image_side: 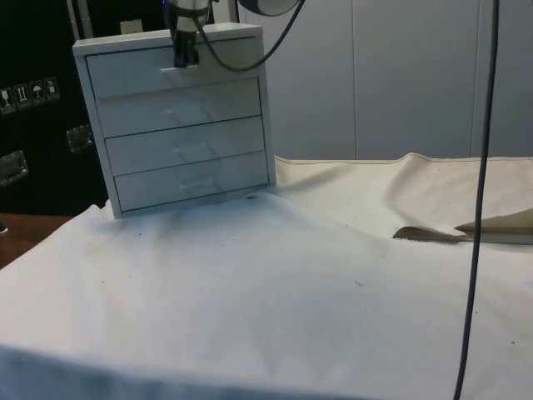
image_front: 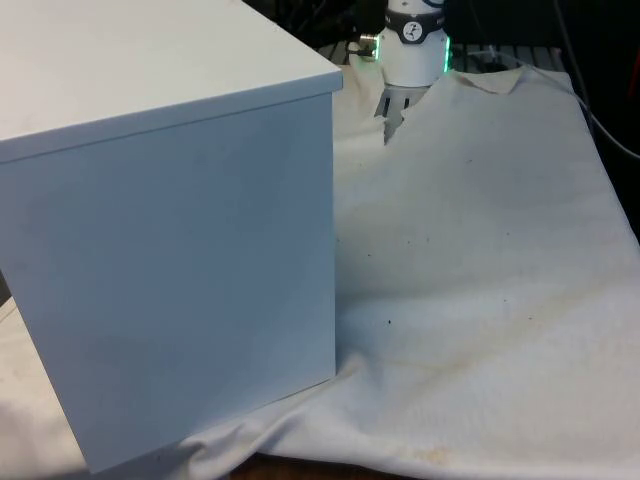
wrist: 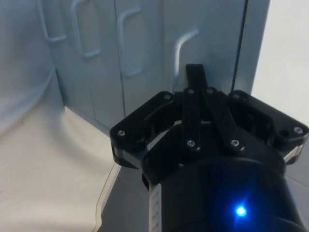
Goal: Open the drawer, then close it.
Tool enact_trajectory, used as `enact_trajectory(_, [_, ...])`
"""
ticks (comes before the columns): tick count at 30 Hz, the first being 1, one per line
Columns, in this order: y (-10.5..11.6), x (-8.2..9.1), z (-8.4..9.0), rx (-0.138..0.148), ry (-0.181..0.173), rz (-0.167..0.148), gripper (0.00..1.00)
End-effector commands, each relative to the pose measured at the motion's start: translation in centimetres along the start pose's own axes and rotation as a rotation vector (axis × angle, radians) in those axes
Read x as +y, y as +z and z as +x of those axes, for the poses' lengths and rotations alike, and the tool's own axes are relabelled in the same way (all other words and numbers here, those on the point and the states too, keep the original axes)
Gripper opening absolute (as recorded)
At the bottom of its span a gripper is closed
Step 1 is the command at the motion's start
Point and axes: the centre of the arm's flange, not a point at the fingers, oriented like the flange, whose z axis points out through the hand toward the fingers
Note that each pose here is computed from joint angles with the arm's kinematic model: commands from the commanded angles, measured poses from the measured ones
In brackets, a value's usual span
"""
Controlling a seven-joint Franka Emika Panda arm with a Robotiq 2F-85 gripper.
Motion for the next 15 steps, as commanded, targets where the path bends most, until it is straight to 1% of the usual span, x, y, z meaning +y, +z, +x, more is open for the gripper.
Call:
enact_trajectory(1, [0.58,0.18,-0.13,0.006,0.002,-0.005,0.00])
enact_trajectory(3, [0.94,0.28,-0.20,0.003,0.006,-0.010,0.00])
enact_trajectory(5, [0.80,0.25,-0.10,0.005,0.006,-0.010,0.00])
enact_trajectory(6, [0.46,0.06,0.04,-0.001,0.007,-0.009,0.00])
enact_trajectory(7, [0.59,0.39,-0.06,0.005,0.009,-0.012,0.00])
enact_trajectory(11, [0.41,0.43,0.03,0.005,0.013,-0.014,0.00])
enact_trajectory(14, [0.39,0.33,0.11,0.005,0.016,-0.014,0.00])
enact_trajectory(15, [0.40,0.07,0.11,0.000,0.016,-0.009,0.00])
